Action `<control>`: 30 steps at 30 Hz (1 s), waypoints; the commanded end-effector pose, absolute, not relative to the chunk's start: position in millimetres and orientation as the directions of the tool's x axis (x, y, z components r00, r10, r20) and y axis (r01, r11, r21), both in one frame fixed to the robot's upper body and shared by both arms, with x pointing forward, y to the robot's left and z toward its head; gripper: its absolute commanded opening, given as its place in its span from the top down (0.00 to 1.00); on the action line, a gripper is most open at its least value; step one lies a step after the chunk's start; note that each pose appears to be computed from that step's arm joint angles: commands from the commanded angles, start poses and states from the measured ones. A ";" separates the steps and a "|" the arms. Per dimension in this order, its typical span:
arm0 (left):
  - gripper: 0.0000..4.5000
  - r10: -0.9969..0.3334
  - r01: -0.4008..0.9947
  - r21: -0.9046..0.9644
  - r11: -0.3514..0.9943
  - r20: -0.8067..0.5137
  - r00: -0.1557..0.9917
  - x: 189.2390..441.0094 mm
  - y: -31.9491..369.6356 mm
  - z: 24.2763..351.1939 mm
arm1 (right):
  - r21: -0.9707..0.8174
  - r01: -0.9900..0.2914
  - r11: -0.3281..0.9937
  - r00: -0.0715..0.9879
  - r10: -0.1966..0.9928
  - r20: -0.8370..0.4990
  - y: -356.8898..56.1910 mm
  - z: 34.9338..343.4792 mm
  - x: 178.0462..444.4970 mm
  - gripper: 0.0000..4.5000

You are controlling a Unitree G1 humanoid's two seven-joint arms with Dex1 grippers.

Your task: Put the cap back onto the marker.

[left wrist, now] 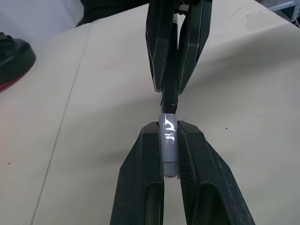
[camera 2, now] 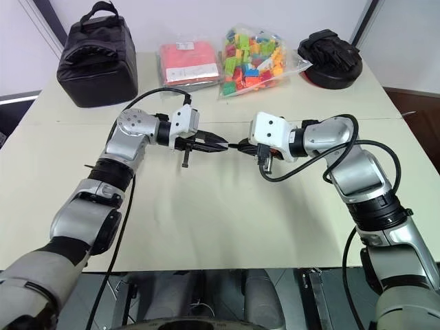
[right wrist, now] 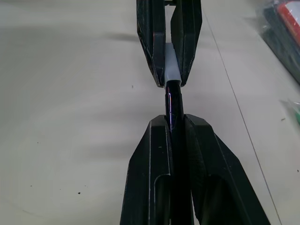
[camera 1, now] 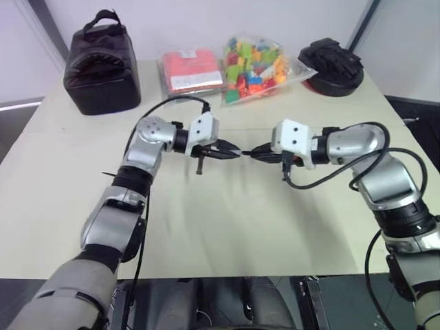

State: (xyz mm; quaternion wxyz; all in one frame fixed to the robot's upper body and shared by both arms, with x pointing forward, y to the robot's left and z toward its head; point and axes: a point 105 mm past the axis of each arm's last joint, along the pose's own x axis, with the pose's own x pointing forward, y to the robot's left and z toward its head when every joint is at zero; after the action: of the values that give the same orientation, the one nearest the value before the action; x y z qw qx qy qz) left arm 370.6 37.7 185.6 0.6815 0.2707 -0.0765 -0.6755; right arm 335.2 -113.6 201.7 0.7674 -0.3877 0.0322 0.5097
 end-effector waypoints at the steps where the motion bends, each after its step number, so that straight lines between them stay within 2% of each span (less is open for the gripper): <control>1: 0.99 -0.961 0.847 0.527 -0.064 -0.261 0.089 372.9 27.7 194.1 | -0.605 -0.779 0.165 0.475 0.786 -0.397 -105.7 216.4 329.7 1.00; 9: 0.99 -0.973 0.840 0.536 -0.088 -0.226 0.043 368.1 9.9 197.9 | -0.607 -0.775 0.177 0.485 0.782 -0.392 -105.9 216.3 331.8 1.00; 16: 0.99 -0.993 0.817 0.571 -0.082 -0.120 -0.016 358.7 -4.3 215.4 | -0.616 -0.767 0.182 0.495 0.778 -0.387 -106.7 217.6 333.5 1.00; 30: 0.99 -0.948 0.763 0.580 -0.284 -0.286 -0.135 336.9 -36.6 183.2 | -0.629 -0.759 0.171 0.490 0.786 -0.378 -103.3 223.1 333.5 1.00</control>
State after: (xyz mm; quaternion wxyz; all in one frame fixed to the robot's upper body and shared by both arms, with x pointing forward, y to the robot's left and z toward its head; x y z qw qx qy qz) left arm 367.6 14.1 179.7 0.6618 0.2960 -0.1048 -0.6807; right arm 337.4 -123.8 200.0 0.7694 -0.3957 0.0488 0.4990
